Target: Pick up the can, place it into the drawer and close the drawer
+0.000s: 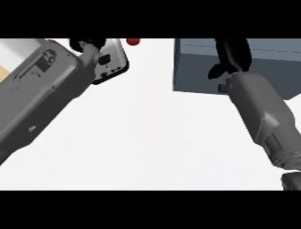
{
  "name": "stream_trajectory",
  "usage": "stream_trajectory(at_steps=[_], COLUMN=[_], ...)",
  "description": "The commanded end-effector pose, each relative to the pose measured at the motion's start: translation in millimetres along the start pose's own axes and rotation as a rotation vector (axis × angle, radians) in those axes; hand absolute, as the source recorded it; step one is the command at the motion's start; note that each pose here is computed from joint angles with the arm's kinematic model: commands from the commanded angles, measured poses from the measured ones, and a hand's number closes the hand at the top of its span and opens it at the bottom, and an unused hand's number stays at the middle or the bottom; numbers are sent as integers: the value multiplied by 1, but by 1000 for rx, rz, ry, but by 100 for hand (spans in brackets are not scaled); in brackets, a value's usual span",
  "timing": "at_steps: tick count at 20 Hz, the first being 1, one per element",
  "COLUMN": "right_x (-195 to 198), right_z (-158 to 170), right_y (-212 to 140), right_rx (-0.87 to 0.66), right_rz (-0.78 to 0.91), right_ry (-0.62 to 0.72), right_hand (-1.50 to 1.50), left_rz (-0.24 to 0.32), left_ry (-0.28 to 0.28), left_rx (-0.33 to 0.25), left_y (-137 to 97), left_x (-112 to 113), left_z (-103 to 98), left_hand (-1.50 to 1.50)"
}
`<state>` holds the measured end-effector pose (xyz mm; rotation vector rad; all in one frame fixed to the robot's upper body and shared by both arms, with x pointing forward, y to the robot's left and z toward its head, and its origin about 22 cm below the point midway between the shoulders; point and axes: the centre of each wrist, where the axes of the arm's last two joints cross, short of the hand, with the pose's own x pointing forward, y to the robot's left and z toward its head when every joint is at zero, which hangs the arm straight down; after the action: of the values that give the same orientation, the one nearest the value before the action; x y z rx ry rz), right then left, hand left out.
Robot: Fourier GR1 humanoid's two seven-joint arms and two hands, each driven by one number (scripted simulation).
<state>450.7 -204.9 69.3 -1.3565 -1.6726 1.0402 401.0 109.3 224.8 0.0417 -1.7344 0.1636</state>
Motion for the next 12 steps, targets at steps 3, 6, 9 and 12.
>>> stream_trajectory(at_steps=[3,6,9,12], right_x=[-5,1,6,-3], right_z=[-18,-34,-47,-40], right_y=[-17,-33,-47,-40], right_rx=[-49,-53,-42,30], right_rz=[19,27,18,-46], right_ry=[29,27,43,-15], right_hand=[-150,-150,-150,-150], left_rz=[-4,-3,-7,2], left_ry=[14,15,1,-7], left_rx=[-18,-16,-35,-20], left_y=[16,-1,12,12], left_x=[4,5,2,13], left_z=[9,11,11,13], left_hand=[-150,-150,-150,-150])
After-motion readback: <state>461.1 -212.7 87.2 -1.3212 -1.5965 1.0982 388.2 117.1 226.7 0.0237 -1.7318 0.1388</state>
